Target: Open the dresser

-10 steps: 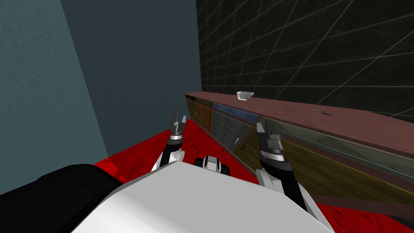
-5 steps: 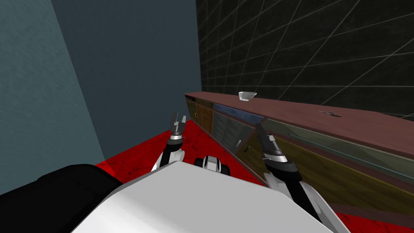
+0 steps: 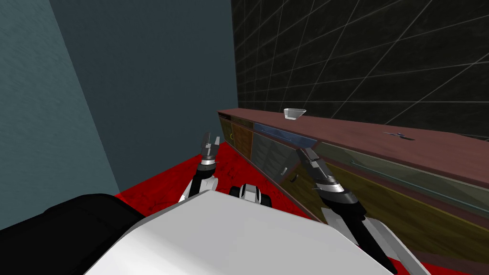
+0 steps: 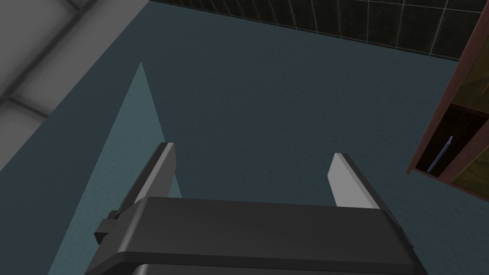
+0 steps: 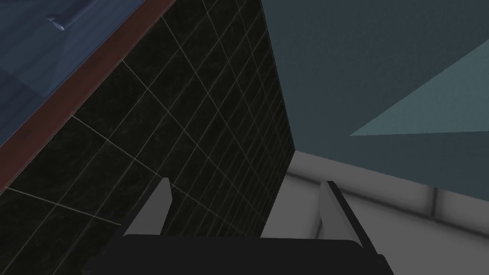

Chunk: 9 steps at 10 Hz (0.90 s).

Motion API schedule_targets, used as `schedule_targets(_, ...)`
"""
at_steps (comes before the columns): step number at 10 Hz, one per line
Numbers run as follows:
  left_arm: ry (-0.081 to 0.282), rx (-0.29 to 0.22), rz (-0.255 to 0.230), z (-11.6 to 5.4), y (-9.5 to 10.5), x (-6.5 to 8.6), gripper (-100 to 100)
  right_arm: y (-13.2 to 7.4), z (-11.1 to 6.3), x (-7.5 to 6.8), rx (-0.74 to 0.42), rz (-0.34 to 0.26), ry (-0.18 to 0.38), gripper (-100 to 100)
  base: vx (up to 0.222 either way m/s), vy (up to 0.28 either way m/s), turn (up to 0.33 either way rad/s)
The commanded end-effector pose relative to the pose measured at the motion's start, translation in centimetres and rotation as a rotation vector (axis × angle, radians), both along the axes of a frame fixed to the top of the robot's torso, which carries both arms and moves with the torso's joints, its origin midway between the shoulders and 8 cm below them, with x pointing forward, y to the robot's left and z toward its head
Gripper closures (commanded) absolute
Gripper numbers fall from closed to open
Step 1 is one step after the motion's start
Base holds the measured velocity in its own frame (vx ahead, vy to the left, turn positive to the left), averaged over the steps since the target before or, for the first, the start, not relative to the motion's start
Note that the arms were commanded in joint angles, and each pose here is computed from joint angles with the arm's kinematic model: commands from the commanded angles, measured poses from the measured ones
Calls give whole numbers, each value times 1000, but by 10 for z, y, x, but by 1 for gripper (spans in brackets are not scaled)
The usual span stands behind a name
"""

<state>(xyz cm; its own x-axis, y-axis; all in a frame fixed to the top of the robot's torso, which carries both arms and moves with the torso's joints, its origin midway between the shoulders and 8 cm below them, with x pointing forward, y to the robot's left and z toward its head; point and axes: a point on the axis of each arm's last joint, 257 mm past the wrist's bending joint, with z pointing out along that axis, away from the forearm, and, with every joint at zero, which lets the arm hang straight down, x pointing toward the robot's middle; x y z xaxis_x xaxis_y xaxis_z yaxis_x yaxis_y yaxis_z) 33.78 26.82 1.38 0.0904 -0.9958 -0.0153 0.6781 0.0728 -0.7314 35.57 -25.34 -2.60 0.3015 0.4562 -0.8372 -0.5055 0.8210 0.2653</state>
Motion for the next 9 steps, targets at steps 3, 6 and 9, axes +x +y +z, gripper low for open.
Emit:
schedule_targets(3, 0, 0, 0, 0, 0, 0, 0, -10, -23, 5, -307, -79, -4, -100, 47, 39, -12)
schedule_targets(6, 0, 0, 0, 0, 0, 0, 0, -19, -37, 9, -491, -118, -7, -100, 50, 51, -13)
schedule_targets(9, 0, 0, 0, 0, 0, 0, 0, -32, -51, 13, -675, -152, -12, -100, 55, 44, -16)
